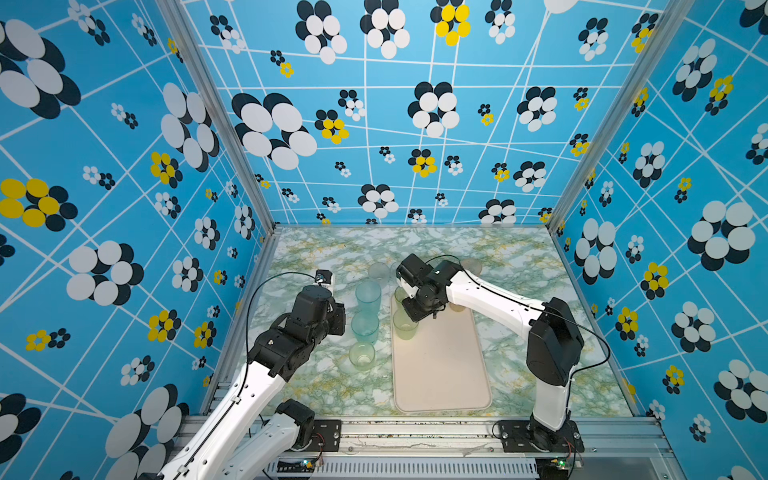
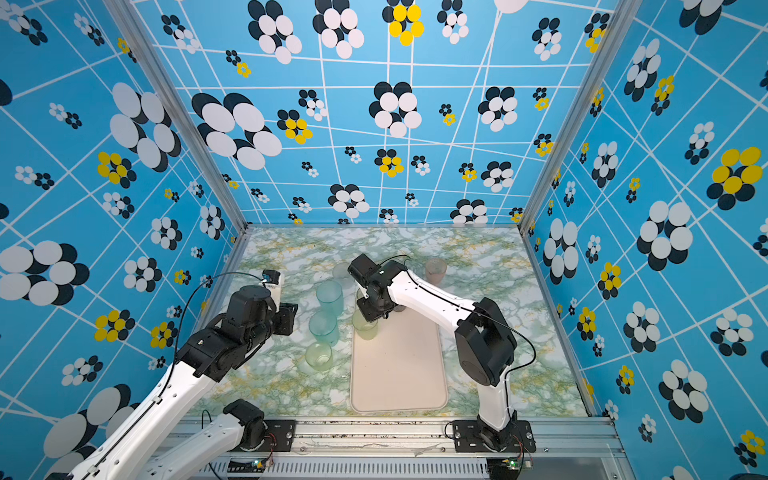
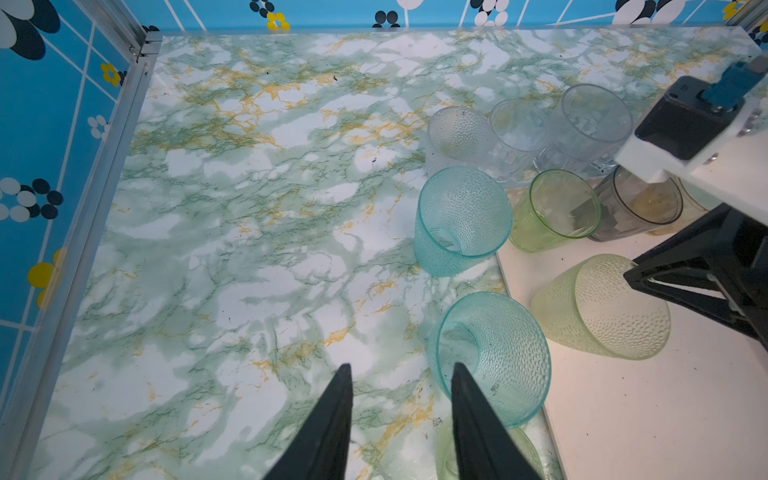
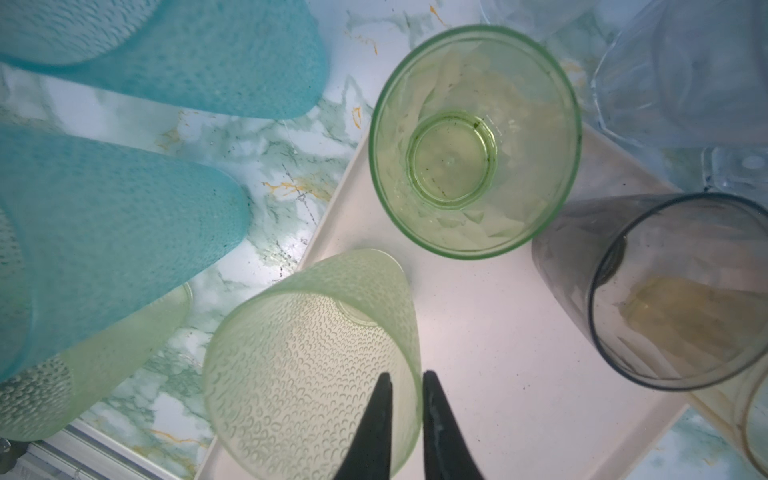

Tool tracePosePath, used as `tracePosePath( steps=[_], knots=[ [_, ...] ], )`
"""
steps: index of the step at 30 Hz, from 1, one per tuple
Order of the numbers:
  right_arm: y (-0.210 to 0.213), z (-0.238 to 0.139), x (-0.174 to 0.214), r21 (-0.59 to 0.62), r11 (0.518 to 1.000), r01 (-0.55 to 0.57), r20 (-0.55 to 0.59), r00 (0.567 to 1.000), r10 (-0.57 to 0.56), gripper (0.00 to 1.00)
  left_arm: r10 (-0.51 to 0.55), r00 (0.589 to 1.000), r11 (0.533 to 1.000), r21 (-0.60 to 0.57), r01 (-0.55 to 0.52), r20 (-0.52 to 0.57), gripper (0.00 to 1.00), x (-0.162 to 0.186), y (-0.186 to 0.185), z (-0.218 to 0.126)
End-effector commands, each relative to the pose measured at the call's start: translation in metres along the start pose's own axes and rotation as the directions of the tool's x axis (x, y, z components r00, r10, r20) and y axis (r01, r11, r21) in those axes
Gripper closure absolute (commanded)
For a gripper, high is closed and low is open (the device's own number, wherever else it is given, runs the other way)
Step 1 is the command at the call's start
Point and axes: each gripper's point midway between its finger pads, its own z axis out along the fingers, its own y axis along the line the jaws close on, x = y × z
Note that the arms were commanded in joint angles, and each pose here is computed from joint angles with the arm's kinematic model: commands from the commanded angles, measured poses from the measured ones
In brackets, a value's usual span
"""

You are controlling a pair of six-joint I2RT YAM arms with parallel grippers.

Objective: Place the glasses into the tray
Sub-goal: 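Open and raise the right gripper while the left gripper moves toward another pale green glass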

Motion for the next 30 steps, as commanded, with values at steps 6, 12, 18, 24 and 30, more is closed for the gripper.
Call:
tracePosePath(
  steps=[6, 12, 18, 24, 30],
  knots=[
    [0.0, 0.003, -0.007, -0.019, 1.0, -0.009, 0.008, 1.0, 0.009, 0.81, 0.011, 1.0, 1.0, 0.002, -0.011, 0.0, 0.59, -0.005, 0.001, -0.005],
    [-0.002, 0.0, -0.008, -0.02, 1.0, -0.017, 0.019, 1.0, 0.017, 0.77, 0.009, 1.0, 1.0, 0.001, -0.009, -0.01, 0.59, -0.003, 0.001, -0.005],
    [-0.006, -0.016, -0.013, -0.023, 0.999, -0.029, 0.068, 0.997, 0.031, 0.76, 0.011, 0.999, 1.0, 0.02, -0.01, -0.051, 0.61, 0.001, -0.003, -0.001],
    [-0.012, -0.038, -0.016, -0.024, 0.999, -0.043, 0.133, 0.99, 0.045, 0.72, 0.009, 0.998, 1.0, 0.024, -0.007, -0.07, 0.61, 0.004, -0.005, -0.004],
    [-0.032, -0.059, -0.006, -0.016, 0.996, -0.088, 0.189, 0.978, 0.09, 0.68, 0.018, 0.995, 1.0, 0.013, -0.017, -0.095, 0.61, 0.006, -0.006, -0.013]
  ],
)
